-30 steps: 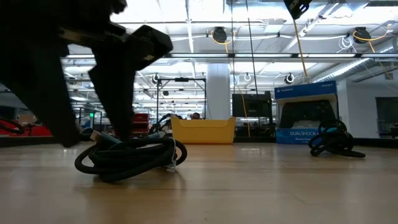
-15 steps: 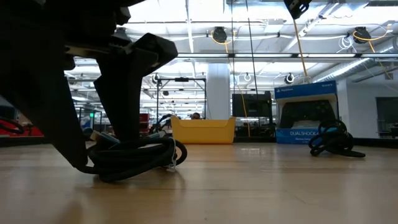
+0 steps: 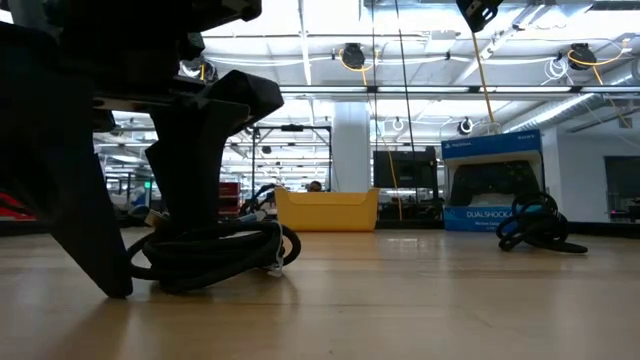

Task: Pick and place USB-C Cables
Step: Put the bottom black charger cable into the yellow bin

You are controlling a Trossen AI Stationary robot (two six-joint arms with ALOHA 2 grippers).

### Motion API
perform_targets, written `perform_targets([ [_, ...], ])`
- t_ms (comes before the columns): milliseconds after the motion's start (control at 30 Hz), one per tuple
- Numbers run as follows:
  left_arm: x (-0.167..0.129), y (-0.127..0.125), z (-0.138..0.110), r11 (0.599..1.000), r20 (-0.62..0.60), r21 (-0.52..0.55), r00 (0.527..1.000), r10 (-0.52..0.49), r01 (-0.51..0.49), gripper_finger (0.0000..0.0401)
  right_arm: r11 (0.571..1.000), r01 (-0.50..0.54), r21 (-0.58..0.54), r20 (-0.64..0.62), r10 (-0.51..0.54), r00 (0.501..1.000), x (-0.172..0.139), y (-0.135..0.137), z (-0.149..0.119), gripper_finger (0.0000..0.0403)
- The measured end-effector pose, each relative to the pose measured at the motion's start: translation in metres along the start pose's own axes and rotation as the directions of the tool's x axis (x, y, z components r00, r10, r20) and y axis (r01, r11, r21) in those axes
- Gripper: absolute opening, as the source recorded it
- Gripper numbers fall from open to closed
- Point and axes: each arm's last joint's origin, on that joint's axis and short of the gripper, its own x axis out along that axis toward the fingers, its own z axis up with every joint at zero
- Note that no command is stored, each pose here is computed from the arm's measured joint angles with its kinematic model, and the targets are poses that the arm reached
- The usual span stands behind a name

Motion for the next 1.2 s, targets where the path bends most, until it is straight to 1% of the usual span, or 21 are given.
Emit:
perform_targets([
  [100, 0.0, 0.0, 0.0, 1.0, -0.001, -0.001, 1.0, -0.001, 0.001, 0.0184, 1.0, 0.0, 0.0, 0.0, 0.0, 1.0, 0.0, 0.0, 0.0, 0.0],
  [167, 0.0, 0.0, 0.0, 1.0, 0.0, 0.002, 1.0, -0.002, 0.002, 0.0176, 1.0, 0.0, 0.0, 0.0, 0.0, 1.0, 0.0, 0.0, 0.0, 0.0],
  [267, 0.001, 0.001, 0.0, 1.0, 0.001, 0.021, 1.0, -0.005, 0.005, 0.0149, 1.0, 0.0, 0.0, 0.0, 0.0, 1.0, 0.0, 0.0, 0.0, 0.0],
  [467, 0.002, 0.006, -0.001, 1.0, -0.004, 0.012, 1.0, -0.007, 0.007, 0.0087, 1.0, 0.0, 0.0, 0.0, 0.0, 1.0, 0.0, 0.0, 0.0, 0.0],
  [633, 0.002, 0.008, -0.001, 1.0, -0.006, 0.03, 1.0, 0.006, -0.006, 0.0051, 1.0, 0.0, 0.0, 0.0, 0.0, 1.0, 0.0, 0.0, 0.0, 0.0],
  [767, 0.003, 0.01, -0.001, 1.0, -0.008, 0.027, 1.0, 0.013, -0.012, 0.0043, 1.0, 0.0, 0.0, 0.0, 0.0, 1.0, 0.0, 0.0, 0.0, 0.0],
  [1033, 0.003, 0.012, -0.001, 1.0, -0.008, 0.022, 1.0, 0.016, -0.016, 0.0053, 1.0, -0.007, -0.003, -0.001, 0.007, 1.0, 0.0, 0.001, 0.0, 0.0],
  [1200, -0.004, 0.016, -0.001, 0.999, -0.001, 0.019, 0.999, 0.044, -0.044, 0.0041, 1.0, -0.022, -0.009, -0.002, 0.022, 1.0, 0.0, 0.005, 0.0, 0.0],
])
